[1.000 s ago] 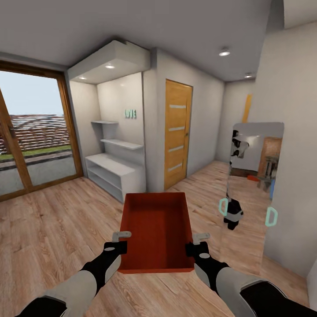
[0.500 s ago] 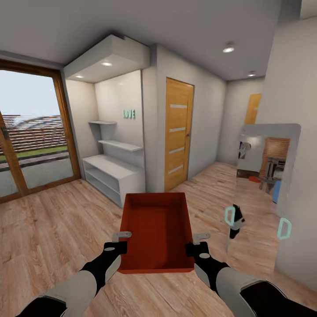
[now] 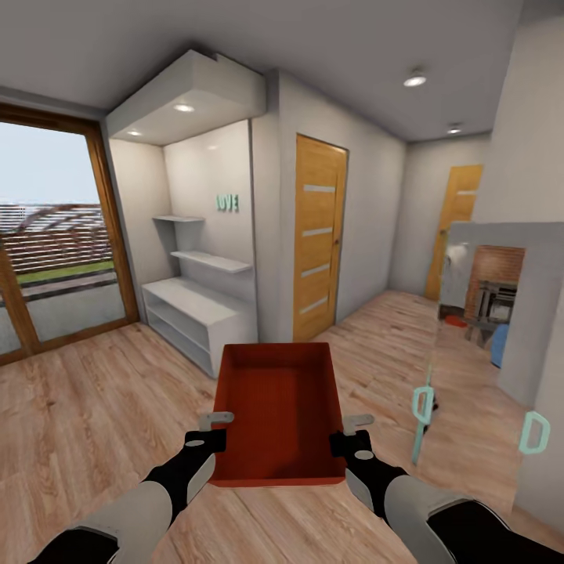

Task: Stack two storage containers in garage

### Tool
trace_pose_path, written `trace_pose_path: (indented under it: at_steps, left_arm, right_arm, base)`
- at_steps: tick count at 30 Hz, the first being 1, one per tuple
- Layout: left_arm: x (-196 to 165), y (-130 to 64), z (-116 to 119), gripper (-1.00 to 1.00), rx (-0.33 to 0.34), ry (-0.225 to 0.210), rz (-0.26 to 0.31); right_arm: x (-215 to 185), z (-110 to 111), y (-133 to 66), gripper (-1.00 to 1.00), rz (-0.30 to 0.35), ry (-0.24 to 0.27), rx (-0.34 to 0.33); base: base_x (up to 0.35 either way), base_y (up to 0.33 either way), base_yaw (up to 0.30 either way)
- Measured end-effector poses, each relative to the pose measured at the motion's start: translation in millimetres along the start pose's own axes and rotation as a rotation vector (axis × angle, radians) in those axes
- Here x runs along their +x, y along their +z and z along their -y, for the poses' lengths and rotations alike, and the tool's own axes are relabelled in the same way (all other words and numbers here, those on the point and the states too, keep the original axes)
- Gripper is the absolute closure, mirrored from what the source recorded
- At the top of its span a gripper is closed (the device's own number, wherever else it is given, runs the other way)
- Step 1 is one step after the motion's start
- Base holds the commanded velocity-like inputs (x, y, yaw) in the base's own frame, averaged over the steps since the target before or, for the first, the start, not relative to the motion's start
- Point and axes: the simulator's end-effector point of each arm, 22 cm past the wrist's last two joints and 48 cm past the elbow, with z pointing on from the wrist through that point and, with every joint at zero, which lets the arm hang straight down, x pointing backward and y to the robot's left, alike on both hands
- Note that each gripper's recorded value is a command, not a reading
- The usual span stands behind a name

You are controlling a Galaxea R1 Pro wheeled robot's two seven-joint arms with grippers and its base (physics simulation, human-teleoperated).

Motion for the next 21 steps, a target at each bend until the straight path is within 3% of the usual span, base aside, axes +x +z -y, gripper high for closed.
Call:
trace_pose_path:
  at_steps: [21]
  left_arm:
    - [0.2,0.0,0.0,1.00,0.000,0.000,0.000]
  right_arm:
    - [0.0,0.0,0.0,1.00,0.000,0.000,0.000]
  base:
    - [0.320,0.000,0.000]
